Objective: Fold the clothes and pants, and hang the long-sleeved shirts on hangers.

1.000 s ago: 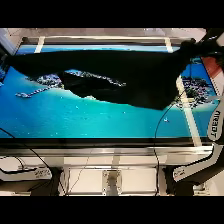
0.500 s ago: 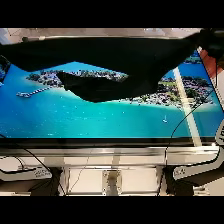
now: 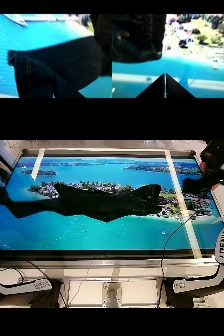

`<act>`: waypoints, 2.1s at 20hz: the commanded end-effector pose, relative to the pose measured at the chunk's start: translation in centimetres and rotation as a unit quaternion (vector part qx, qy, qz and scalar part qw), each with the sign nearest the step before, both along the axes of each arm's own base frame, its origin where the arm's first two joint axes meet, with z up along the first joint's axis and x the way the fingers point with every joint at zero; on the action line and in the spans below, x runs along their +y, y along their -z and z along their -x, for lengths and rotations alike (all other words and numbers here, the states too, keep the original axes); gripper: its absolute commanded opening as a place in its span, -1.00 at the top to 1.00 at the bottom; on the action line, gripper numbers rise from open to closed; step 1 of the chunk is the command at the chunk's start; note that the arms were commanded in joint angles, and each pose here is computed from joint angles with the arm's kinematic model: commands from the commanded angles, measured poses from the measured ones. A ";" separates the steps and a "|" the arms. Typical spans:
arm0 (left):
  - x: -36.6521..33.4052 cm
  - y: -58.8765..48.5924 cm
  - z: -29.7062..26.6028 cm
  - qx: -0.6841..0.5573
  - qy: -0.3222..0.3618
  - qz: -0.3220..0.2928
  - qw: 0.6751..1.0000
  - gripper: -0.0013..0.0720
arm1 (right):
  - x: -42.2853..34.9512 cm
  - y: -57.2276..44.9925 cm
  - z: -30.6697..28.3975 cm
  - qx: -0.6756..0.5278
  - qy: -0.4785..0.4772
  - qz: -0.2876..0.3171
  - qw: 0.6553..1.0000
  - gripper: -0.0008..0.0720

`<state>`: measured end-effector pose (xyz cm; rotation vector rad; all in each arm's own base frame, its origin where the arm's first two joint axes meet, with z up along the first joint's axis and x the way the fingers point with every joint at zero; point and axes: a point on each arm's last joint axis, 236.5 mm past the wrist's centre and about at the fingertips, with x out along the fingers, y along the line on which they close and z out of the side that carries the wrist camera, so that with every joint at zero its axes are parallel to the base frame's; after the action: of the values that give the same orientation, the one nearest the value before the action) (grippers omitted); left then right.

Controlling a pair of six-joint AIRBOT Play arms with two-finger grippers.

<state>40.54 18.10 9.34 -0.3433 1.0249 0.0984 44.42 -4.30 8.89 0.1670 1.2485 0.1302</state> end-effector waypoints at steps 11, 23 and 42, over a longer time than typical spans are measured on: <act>-2.0 12.6 14.1 0.220 0.035 -0.024 0.975 0.91 | 4.5 8.9 0.7 0.022 0.004 -0.048 0.999 -0.27; -4.4 12.4 17.1 0.279 0.048 0.027 0.959 0.91 | 9.2 18.0 -1.6 0.061 -0.022 -0.058 0.996 0.22; -5.4 -1.2 11.4 -0.041 0.017 -0.121 0.992 0.90 | 1.7 8.0 10.7 0.070 -0.074 0.110 0.989 0.91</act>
<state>29.76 13.13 10.21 -0.1161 0.9486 0.1577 37.29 -0.66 2.31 -0.0755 1.3707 0.1742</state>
